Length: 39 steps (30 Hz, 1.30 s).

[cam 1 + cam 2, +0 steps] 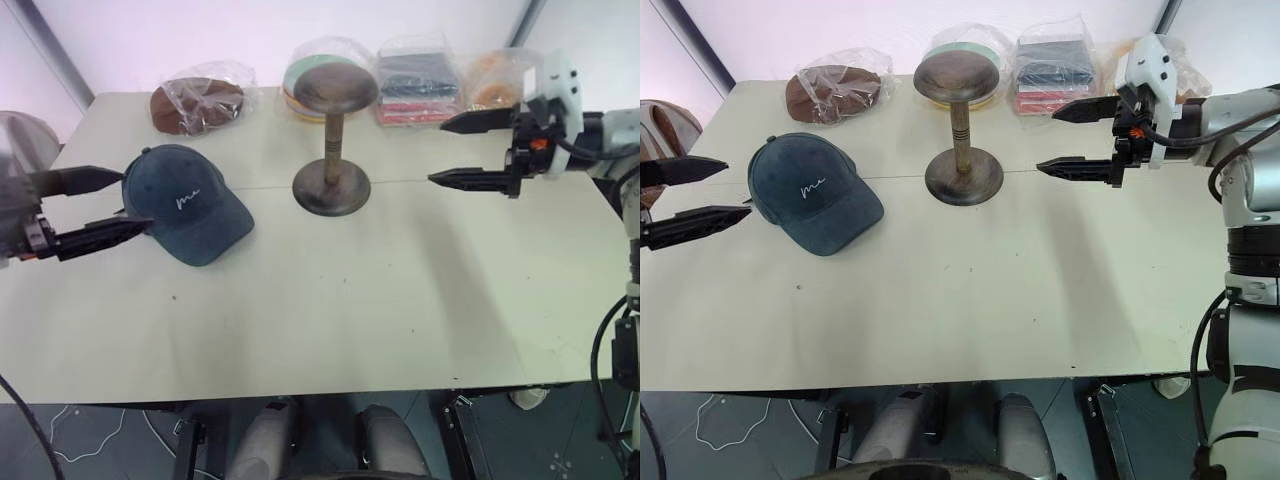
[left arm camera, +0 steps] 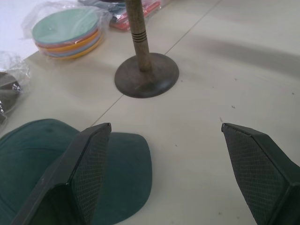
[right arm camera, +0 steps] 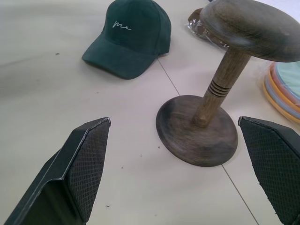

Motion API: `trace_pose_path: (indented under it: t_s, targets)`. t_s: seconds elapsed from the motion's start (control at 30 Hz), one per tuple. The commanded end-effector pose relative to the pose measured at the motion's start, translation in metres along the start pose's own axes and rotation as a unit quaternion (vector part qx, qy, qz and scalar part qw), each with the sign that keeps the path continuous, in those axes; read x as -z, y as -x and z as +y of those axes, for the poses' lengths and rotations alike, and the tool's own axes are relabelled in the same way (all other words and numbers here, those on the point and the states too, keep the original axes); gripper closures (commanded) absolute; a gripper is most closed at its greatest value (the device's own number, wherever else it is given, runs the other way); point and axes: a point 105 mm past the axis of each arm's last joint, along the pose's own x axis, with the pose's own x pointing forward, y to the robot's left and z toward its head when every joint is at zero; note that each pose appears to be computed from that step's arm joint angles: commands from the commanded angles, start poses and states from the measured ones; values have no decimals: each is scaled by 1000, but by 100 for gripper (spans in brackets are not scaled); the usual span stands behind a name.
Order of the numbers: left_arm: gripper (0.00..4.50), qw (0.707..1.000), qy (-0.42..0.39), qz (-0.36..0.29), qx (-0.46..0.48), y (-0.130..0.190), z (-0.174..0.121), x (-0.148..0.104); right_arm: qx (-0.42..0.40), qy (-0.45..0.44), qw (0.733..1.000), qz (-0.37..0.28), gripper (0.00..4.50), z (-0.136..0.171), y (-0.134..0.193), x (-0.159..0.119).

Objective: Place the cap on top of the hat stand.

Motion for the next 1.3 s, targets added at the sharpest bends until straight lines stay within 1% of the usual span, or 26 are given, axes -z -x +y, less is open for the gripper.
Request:
trace_pose_path:
  t_s: [0.03, 0.7, 1.0, 1.1, 1.17, 1.3]
  targets:
    - [54, 1000, -20, -5, -12, 7, 2, -11, 5, 27, 1000, -15, 0, -2, 3, -16]
    - [54, 1000, -18, -7, -6, 1, -1, -10, 3, 26, 1000, -12, 0, -1, 2, -16]
    - [54, 1000, -26, 4, -3, -2, -7, -7, 0, 25, 1000, -16, 0, 0, -1, -16]
    - [54, 998, -44, 40, -5, -8, -10, 5, -2, 25, 1000, -17, 0, 1, -2, -16]
    - [54, 997, -52, 49, -2, -13, -15, 10, -3, 24, 1000, -17, 0, 1, -2, -16]
    - [54, 989, -112, 92, -32, -31, -17, 27, -7, 20, 1000, -16, 0, 2, -4, -14]
